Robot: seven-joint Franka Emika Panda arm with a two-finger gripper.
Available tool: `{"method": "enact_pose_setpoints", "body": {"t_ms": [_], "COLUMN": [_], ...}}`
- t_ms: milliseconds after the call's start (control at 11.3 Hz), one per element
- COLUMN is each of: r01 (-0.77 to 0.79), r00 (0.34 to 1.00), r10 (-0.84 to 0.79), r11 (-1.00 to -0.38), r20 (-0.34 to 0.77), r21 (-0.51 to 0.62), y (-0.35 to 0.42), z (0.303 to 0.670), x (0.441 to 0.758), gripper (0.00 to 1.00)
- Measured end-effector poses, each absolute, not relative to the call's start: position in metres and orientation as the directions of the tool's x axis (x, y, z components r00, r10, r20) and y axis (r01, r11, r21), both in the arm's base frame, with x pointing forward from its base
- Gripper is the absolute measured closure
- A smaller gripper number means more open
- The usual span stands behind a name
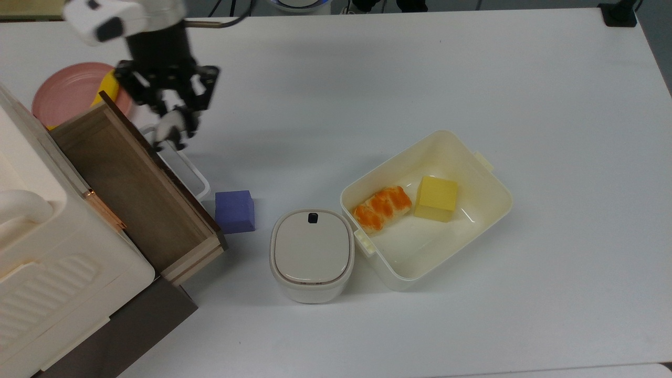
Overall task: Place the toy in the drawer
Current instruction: 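Lift the panda toy and carry it over the open wooden drawer, then open the gripper to drop the panda into the drawer, then raise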
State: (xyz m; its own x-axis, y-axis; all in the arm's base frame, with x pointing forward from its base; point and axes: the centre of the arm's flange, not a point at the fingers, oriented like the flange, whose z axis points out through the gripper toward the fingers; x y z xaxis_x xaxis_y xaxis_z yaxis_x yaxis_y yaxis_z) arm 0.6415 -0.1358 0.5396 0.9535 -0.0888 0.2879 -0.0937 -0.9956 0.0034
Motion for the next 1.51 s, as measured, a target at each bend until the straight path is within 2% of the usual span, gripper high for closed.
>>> {"method": "enact_pose_setpoints", "body": {"t_ms": [355,710,799,888,977,1243,1510], "r01": [-0.272,-0.289,-0.285,-0.277,-0.275,-0.253,-0.214], "r00": [0.876,0.885,0.890,0.896,0.897,0.909,0.933], "r10": [-0.246,-0.267,-0.262,-0.252,-0.248,-0.231,-0.213], "r11": [-0.962,-0.957,-0.959,-0.961,-0.961,-0.967,-0.976], "r20": [0.416,0.381,0.374,0.366,0.365,0.348,0.291], "r21": [0.003,0.001,0.007,0.017,0.023,0.019,-0.027], "y": [-0.197,-0.198,-0.197,-0.194,-0.195,-0.184,-0.138], "z": [0.491,0.466,0.458,0.451,0.450,0.462,0.523], "x": [0.665,0.667,0.669,0.670,0.670,0.671,0.662], "gripper": [0.60,0.60,0.57,0.44,0.33,0.24,0.15]}}
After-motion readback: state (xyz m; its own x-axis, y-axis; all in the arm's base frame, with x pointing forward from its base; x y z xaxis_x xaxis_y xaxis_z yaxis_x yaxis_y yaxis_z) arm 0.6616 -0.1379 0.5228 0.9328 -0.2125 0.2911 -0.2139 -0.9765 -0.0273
